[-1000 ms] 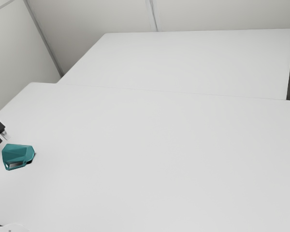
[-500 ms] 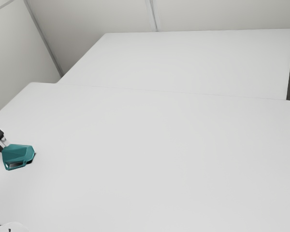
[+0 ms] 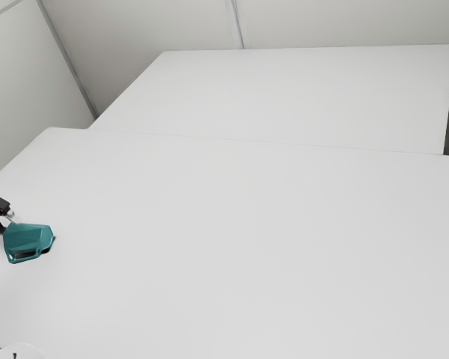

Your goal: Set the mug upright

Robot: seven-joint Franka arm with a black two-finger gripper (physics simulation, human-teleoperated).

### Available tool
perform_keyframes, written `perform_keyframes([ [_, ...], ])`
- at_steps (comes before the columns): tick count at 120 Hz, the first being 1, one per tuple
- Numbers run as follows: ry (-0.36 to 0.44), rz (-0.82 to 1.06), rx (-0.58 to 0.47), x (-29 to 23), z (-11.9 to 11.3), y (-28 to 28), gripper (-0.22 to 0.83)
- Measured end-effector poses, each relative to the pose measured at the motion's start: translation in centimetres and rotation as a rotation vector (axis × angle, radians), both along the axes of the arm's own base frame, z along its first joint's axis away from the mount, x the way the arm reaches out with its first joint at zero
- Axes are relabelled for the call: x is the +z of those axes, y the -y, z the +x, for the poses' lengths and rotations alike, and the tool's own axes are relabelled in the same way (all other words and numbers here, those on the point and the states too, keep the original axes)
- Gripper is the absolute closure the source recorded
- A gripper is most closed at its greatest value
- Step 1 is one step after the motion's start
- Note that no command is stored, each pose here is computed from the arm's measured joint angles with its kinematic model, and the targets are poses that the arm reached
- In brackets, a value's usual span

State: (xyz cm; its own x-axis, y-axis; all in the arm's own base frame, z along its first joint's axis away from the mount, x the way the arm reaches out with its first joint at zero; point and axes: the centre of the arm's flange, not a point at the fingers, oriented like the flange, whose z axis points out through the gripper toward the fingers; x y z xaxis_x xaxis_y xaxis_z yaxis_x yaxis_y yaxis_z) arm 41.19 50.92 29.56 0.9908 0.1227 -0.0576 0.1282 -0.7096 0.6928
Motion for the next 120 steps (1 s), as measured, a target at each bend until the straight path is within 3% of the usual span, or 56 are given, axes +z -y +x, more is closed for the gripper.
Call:
perform_keyframes([
  [19, -0.016, -0.046, 0.04, -0.8, -0.8, 0.2, 0.04],
  [46, -0.034, -0.076, 0.072, -0.6, -1.4, 0.2, 0.36],
  [83, -0.034, -0.127, 0.106, -0.5, -1.6, 0.8, 0.62],
  [120, -0.012, -0.137, 0.109, 0.8, -0.5, 1.5, 0.74],
])
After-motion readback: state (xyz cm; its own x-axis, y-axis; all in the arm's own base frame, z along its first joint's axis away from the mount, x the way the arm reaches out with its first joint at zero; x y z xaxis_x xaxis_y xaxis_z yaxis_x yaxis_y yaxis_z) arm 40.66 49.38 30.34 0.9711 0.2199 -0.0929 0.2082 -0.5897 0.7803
